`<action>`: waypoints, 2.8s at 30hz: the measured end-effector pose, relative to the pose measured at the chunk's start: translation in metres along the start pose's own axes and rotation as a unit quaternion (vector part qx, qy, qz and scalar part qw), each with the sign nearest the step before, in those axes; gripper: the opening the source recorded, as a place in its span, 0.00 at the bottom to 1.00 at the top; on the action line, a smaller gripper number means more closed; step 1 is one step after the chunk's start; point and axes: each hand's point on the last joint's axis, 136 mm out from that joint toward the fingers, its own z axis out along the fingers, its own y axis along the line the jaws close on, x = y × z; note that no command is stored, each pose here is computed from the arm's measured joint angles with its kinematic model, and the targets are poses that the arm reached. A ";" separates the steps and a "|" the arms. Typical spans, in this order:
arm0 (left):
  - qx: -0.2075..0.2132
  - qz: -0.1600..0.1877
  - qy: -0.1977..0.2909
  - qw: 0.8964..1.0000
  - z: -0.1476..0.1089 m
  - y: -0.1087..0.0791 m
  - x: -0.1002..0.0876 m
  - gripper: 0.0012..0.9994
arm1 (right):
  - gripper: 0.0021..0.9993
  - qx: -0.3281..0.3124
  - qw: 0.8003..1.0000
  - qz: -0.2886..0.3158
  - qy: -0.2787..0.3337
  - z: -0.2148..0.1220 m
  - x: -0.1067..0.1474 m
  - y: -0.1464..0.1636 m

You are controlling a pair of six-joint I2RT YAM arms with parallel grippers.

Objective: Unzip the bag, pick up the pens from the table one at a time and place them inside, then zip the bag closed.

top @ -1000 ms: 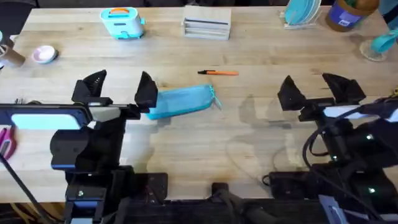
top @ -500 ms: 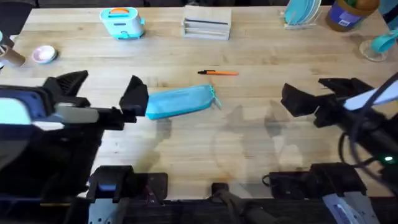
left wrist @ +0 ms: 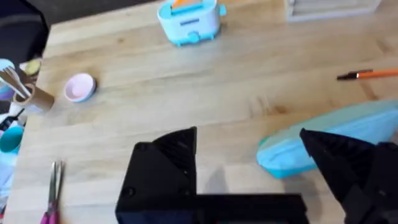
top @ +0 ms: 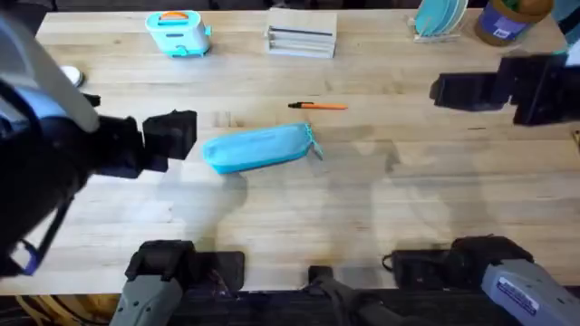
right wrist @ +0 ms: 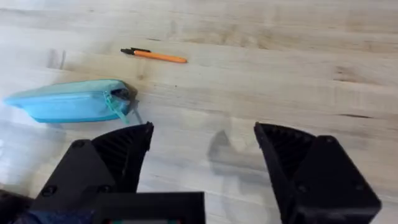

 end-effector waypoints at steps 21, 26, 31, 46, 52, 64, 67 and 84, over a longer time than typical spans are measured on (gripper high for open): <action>0.083 0.222 0.185 0.954 0.002 -0.005 0.024 0.99 | 1.00 0.001 0.999 0.013 0.038 0.008 -0.016 -0.002; 0.093 0.245 0.194 0.945 0.008 -0.006 0.025 0.99 | 1.00 0.001 0.999 0.002 0.036 0.009 -0.017 -0.002; 0.110 0.267 0.188 0.939 0.008 -0.010 0.025 0.99 | 1.00 0.001 0.999 -0.008 0.035 0.009 -0.018 -0.002; 0.237 0.319 0.158 0.904 0.027 -0.020 0.057 0.99 | 1.00 0.000 0.999 -0.038 0.030 0.009 -0.020 -0.002; 0.284 0.311 0.145 0.895 0.056 -0.019 0.063 0.99 | 1.00 0.000 0.999 -0.042 0.014 0.009 -0.028 -0.001; 0.420 0.357 0.104 0.828 0.085 -0.044 0.085 0.99 | 1.00 0.000 0.998 -0.059 0.012 0.009 -0.029 -0.001; 0.445 0.364 0.100 0.812 0.089 -0.047 0.092 0.99 | 1.00 0.000 0.998 -0.069 0.012 0.009 -0.029 -0.001; 0.527 0.300 0.092 0.789 0.119 -0.064 0.112 0.99 | 1.00 0.000 0.996 -0.084 -0.005 0.009 -0.037 -0.001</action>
